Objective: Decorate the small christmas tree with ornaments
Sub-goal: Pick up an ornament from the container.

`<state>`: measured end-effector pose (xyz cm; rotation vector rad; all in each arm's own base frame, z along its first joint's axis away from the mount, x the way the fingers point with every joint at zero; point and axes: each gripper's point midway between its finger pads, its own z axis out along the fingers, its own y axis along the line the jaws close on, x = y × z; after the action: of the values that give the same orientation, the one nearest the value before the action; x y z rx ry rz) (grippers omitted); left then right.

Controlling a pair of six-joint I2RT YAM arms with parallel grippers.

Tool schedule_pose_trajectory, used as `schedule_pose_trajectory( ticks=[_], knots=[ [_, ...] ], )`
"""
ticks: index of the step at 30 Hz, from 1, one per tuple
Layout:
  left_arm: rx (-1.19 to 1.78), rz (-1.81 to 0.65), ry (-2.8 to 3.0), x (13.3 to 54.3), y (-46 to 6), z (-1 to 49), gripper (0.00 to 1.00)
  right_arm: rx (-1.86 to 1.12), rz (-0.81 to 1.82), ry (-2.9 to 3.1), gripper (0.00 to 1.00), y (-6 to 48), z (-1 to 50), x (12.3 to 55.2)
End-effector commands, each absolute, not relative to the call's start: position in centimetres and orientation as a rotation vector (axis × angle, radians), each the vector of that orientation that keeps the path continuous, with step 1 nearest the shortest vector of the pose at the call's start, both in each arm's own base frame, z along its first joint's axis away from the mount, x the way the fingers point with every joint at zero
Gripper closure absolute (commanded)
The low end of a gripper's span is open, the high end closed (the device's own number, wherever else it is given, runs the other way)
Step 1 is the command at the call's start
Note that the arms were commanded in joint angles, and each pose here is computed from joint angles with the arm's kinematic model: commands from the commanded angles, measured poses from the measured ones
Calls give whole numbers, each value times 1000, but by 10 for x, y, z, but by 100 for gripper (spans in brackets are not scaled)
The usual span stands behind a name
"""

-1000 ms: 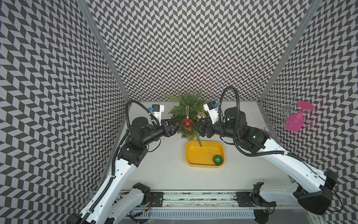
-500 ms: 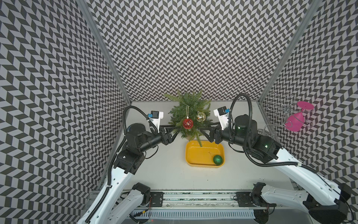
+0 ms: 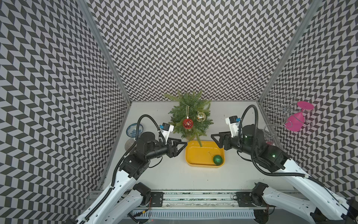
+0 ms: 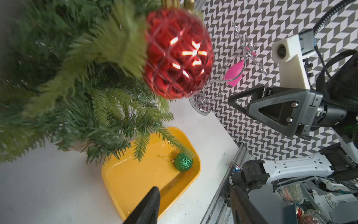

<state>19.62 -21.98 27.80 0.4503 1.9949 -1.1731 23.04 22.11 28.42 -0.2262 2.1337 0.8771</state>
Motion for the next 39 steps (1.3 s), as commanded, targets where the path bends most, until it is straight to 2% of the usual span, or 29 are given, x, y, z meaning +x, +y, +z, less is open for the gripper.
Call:
schedule_pose_trajectory(
  ticks=[1,7,20,32,39],
  knots=[
    [435,-1091,2113,195,-217,246,40,-125,832,2229,33,209,255,230],
    [438,-1100,2183,185,-226,223,40,-35,684,2391,26,192,205,228],
    [430,-1054,2251,182,-232,198,40,-141,563,2699,24,203,121,216],
    [429,-1048,2254,182,-232,193,40,-140,459,2799,24,198,85,214],
    [434,-1037,2263,183,-232,188,40,-166,522,2813,26,212,79,214]
  ],
)
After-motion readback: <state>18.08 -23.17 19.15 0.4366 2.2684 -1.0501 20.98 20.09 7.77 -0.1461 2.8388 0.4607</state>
